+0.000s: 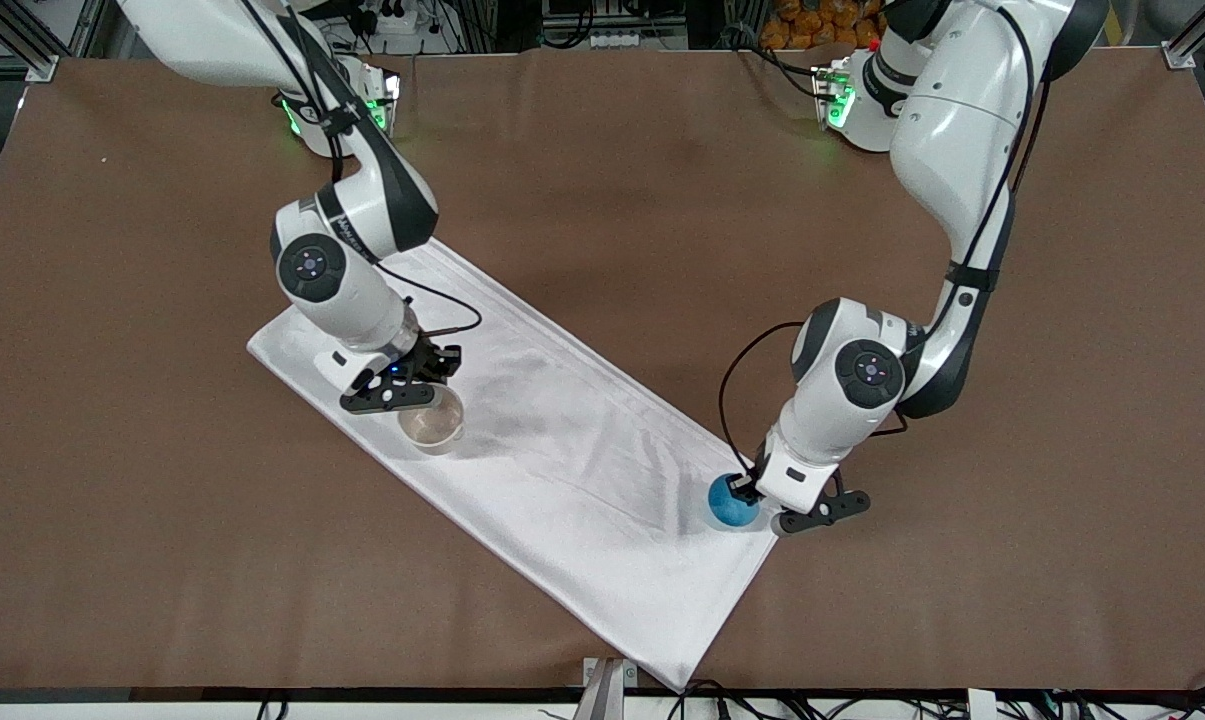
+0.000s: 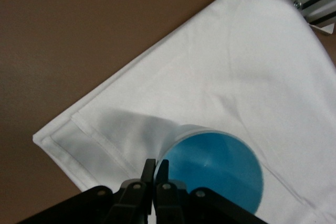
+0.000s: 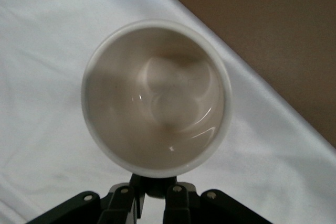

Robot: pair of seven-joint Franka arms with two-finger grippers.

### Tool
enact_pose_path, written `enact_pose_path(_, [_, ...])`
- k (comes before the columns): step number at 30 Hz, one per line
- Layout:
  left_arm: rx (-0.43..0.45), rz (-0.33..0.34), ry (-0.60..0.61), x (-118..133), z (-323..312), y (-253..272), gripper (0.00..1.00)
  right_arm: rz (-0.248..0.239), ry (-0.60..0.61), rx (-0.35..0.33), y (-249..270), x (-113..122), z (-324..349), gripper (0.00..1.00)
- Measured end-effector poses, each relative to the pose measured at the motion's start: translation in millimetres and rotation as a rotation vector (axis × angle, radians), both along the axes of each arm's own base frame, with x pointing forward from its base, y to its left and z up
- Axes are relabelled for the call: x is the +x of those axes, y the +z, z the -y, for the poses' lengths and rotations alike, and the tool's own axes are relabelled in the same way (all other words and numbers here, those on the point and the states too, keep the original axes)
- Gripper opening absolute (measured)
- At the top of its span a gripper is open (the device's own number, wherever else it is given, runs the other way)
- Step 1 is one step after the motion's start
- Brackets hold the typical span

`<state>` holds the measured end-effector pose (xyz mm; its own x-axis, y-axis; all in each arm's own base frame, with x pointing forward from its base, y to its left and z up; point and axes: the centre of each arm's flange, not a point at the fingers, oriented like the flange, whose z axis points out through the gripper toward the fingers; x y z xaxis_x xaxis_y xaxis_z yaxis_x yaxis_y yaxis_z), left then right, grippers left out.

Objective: Place blue cup into white mug on table

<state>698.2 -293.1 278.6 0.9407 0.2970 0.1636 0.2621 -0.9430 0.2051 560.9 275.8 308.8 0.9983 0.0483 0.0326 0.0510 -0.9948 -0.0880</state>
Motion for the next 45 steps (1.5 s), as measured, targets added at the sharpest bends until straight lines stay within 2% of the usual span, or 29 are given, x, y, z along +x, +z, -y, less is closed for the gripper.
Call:
enact_pose_path(5, [0.063,-0.032,-0.032,6.0,-32.5,33.2,0.04,0.016,-0.056,0.034,22.0,-23.2,-67.7,0.19])
enact_pose_path(13, [0.156,-0.200,-0.101,-8.5,-72.8,70.8,0.04,0.012,-0.114,0.093,43.6,-78.3,-170.4,0.19])
enact_pose_path(19, [0.180,-0.281,-0.125,-26.0,-68.7,90.7,0.04,-0.018,-0.138,0.126,35.3,-124.0,-252.0,0.19])
enact_pose_path(23, [0.193,-0.319,-0.159,-43.9,-39.9,96.5,0.04,-0.023,-0.160,0.124,18.1,-147.6,-295.6,0.19])
enact_pose_path(29, [0.211,-0.338,-0.135,-73.9,19.5,90.5,0.04,-0.028,-0.175,0.099,-15.5,-169.0,-327.7,0.19])
enact_pose_path(32, [0.213,-0.339,-0.116,-80.6,32.4,89.6,0.04,-0.035,-0.169,0.095,-25.7,-177.1,-337.5,0.19])
enact_pose_path(38, [0.184,-0.287,-0.071,-71.3,32.6,104.6,0.04,-0.020,-0.169,0.086,-39.3,-190.5,-356.6,0.19])
enact_pose_path(45, [0.169,-0.257,-0.054,-63.6,26.0,122.7,0.04,0.002,-0.182,0.071,-60.6,-192.9,-368.1,0.19])
